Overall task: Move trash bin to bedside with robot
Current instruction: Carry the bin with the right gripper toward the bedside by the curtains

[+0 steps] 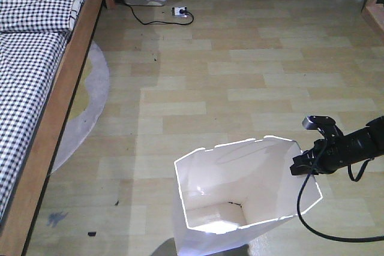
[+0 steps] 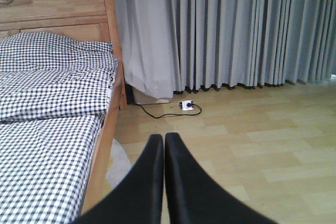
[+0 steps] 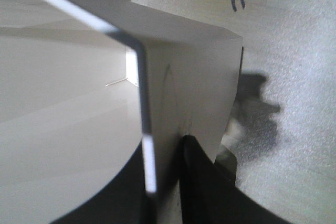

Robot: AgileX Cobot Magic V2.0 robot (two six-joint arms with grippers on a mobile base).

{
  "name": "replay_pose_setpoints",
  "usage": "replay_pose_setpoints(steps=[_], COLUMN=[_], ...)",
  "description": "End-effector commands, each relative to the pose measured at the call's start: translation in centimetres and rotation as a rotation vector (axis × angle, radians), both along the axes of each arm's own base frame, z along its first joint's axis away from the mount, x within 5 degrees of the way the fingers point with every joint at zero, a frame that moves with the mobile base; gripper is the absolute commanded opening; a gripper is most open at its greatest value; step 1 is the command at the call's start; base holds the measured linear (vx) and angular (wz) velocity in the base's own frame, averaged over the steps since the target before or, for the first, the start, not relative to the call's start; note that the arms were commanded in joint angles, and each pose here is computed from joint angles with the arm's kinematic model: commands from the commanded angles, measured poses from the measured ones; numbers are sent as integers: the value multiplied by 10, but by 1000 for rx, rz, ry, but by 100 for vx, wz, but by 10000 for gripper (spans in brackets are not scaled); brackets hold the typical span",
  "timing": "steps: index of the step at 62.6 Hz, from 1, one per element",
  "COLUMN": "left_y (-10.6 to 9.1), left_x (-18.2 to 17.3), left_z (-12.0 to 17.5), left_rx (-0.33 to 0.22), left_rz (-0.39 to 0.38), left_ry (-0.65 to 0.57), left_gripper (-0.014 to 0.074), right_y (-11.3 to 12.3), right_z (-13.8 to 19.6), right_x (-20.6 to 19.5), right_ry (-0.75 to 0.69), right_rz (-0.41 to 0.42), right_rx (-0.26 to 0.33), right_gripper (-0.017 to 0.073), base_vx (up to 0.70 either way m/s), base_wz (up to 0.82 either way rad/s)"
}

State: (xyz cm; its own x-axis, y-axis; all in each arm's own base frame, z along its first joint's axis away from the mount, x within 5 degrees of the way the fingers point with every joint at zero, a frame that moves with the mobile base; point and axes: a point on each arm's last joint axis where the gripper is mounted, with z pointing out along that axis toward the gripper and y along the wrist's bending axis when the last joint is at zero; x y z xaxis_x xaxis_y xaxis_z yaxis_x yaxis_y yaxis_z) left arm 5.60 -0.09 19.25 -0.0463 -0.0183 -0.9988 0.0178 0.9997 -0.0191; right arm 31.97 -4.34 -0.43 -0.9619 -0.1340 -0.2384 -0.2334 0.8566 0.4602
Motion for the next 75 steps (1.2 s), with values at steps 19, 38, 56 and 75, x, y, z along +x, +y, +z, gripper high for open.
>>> replay_pose_setpoints(steps=[19, 38, 56, 75], left_y=[0, 0, 0, 0], left_x=[-2, -2, -2, -2], left_z=[15, 15, 15, 15], left_rx=[-9, -9, -9, -9], left_rz=[-3, -3, -3, -3], left_ry=[-102, -102, -102, -102], left_gripper=[-6, -6, -6, -6], right_y=[10, 10, 10, 10], right_z=[35, 35, 35, 35], right_x=[8, 8, 8, 8], right_ry=[-42, -42, -42, -42], right_rz=[-15, -15, -15, -14], right_rx=[184, 184, 184, 185], right_gripper=[-2, -2, -2, -2], base_vx=[28, 30, 31, 32], base_wz=[-4, -3, 0, 2])
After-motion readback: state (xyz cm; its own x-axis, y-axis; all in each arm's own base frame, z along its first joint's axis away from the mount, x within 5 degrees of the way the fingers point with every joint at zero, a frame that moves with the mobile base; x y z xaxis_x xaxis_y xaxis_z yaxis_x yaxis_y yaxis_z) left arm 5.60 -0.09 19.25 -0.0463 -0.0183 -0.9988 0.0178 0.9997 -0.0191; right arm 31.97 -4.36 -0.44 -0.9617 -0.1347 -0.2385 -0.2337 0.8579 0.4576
